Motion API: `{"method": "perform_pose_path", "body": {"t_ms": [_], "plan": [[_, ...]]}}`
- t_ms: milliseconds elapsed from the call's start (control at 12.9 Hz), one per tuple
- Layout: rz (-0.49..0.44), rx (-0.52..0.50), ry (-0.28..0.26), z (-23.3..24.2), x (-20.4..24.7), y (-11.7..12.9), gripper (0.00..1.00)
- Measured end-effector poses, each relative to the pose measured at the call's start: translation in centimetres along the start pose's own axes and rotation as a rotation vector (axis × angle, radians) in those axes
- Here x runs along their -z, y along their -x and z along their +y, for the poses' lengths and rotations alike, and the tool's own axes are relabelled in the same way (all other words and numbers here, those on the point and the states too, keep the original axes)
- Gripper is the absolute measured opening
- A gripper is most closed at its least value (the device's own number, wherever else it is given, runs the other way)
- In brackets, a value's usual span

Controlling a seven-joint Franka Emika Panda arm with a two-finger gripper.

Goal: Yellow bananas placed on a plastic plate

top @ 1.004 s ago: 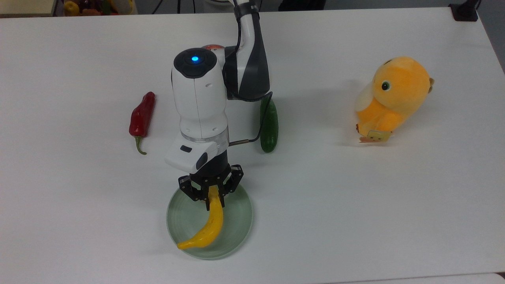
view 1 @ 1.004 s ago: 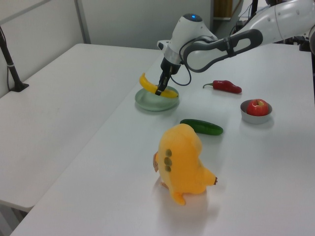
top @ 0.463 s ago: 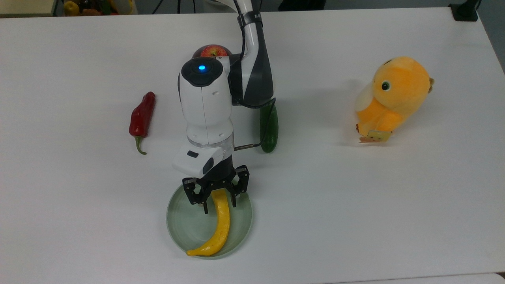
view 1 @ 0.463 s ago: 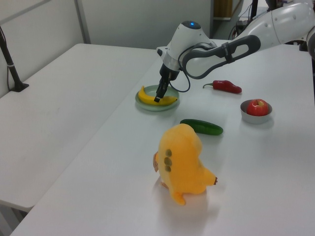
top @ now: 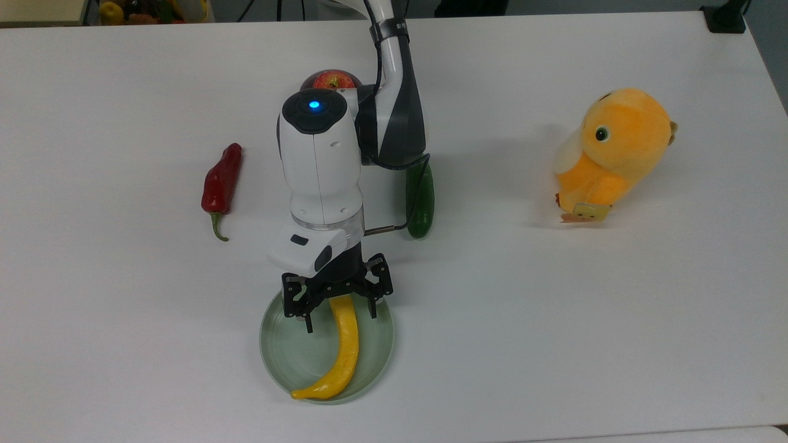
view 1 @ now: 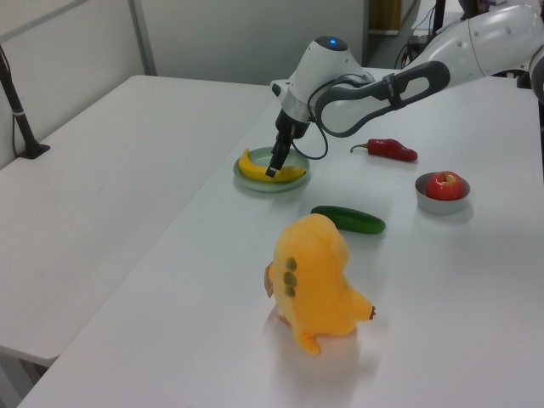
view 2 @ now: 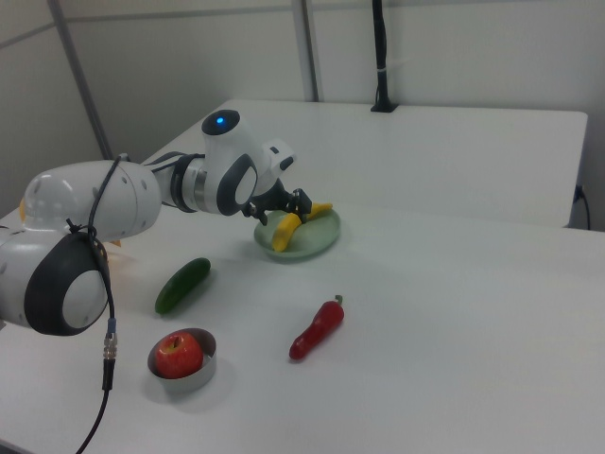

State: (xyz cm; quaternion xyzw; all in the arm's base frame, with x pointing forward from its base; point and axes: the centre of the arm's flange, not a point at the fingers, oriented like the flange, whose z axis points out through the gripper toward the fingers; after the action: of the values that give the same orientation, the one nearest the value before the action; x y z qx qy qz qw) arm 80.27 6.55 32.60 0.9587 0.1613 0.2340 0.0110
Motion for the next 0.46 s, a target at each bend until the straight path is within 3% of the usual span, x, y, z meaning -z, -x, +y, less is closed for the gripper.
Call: {"method": "perform_pose_path", "body": {"t_ms": [232,463], "plan": [[0.002,0.0,0.001,0.0,0.2,-0.1,1.0],[0.039,-0.008,0.019,0.6,4.8,-1.4,1.0]]}}
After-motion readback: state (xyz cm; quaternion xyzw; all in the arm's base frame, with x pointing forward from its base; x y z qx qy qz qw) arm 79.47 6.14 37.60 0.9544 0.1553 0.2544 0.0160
